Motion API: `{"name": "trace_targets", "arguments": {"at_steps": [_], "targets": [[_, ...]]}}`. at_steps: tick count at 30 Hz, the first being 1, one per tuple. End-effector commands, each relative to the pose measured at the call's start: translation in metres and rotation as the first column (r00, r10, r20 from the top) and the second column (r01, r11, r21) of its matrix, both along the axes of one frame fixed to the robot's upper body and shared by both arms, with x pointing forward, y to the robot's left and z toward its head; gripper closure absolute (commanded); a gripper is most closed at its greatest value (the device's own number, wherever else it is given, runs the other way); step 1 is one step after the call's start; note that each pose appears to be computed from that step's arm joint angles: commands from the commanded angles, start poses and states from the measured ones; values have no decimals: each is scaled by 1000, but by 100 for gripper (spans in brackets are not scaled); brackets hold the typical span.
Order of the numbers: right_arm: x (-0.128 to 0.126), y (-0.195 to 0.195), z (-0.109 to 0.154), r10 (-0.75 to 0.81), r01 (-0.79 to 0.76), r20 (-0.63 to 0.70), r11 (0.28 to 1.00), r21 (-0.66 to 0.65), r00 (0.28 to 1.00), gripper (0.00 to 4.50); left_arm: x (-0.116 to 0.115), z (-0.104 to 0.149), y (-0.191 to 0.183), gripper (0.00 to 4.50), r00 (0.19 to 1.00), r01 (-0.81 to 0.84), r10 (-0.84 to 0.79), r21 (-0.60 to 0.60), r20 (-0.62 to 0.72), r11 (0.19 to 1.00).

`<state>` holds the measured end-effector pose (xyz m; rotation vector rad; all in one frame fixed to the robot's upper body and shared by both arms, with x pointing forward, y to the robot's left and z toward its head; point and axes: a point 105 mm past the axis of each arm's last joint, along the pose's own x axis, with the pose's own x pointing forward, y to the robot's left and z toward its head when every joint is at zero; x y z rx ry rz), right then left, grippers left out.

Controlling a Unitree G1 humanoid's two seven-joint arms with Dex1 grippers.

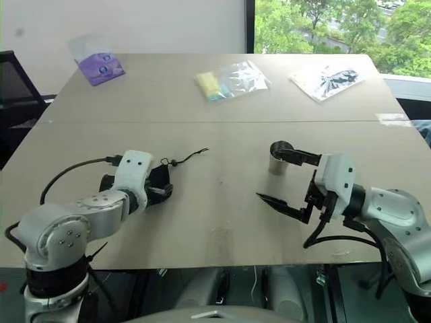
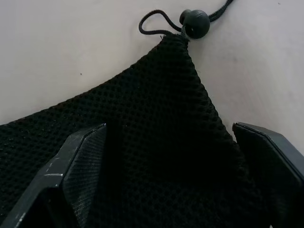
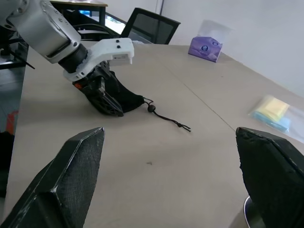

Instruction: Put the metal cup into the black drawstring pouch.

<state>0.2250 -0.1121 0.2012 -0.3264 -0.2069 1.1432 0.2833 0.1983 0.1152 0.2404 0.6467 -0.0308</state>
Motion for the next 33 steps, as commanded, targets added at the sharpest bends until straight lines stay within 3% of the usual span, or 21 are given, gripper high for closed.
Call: {"name": "trace_targets", "arguments": {"at_steps": [1, 8, 15, 23, 26, 33], "targets": [[-2, 2, 5, 13, -13, 43, 1000, 4, 999, 0, 8, 6, -7, 10, 1000, 1, -1, -7, 11, 1000], [-3, 0, 3, -8, 7, 43, 1000, 6, 999, 0, 15, 16, 1, 10, 999, -39, 37, 50, 23, 998], [-3, -3, -2, -21, 21, 40, 1000, 1, 999, 0, 4, 35, 8, 10, 999, 38, -38, 61, 8, 997], [-2, 0, -1, -16, 16, 48, 1000, 8, 999, 0, 0, 25, 8, 10, 998, 7, -3, 58, -62, 998], [-2, 0, -2, -16, 16, 47, 1000, 6, 999, 0, -2, 22, 8, 88, 996, -28, 32, 43, -83, 999], [-1, -1, -2, -20, 20, 51, 1000, 7, 999, 0, -8, 23, 14, 421, 990, -53, 63, 82, -130, 995]]}}
